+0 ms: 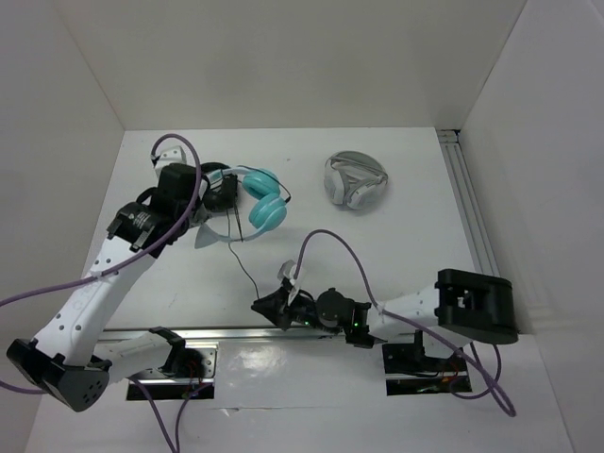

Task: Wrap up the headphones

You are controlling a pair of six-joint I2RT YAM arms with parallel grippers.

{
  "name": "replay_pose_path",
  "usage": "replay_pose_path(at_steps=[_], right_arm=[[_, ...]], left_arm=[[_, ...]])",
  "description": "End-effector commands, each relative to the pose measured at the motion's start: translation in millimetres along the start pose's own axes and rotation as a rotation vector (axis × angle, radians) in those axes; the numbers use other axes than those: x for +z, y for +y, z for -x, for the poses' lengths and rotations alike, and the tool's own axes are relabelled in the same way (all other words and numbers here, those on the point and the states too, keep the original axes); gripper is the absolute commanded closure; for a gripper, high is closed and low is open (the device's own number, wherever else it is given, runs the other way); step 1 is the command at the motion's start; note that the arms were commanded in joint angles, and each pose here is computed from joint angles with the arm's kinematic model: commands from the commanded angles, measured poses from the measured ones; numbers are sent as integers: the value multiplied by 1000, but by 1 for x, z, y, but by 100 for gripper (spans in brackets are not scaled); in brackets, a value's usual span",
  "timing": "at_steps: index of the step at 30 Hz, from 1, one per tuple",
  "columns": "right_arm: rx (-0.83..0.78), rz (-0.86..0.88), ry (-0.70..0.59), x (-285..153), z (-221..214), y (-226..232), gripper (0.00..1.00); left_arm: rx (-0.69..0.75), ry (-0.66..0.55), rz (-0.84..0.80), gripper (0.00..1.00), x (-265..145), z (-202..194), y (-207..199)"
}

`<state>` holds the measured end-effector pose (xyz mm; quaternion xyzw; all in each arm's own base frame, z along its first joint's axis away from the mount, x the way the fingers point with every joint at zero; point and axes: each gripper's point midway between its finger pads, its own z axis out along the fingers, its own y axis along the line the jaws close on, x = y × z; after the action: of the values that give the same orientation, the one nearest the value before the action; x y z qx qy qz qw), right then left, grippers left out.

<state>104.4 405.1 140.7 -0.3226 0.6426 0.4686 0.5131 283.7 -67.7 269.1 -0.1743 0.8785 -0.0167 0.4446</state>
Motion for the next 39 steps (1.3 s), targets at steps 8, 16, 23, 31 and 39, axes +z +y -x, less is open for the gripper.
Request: replay_pose_path(at_steps=[8, 16, 23, 31, 39], right_arm=[[-141, -177, -25, -18, 100, 12, 100], [-326, -301, 72, -28, 139, -6, 100], [-467, -364, 218, -41, 141, -53, 100], [-515, -492, 251, -53, 155, -105, 100], [-497, -465, 281, -40, 140, -126, 100]], left_arm=[[53, -62, 120, 100, 23, -2, 9], [325, 40, -192, 100, 12, -41, -53], [514, 182, -389, 100, -11, -104, -60], [611, 281, -534, 100, -41, -151, -62], [656, 322, -570, 100, -57, -163, -63]])
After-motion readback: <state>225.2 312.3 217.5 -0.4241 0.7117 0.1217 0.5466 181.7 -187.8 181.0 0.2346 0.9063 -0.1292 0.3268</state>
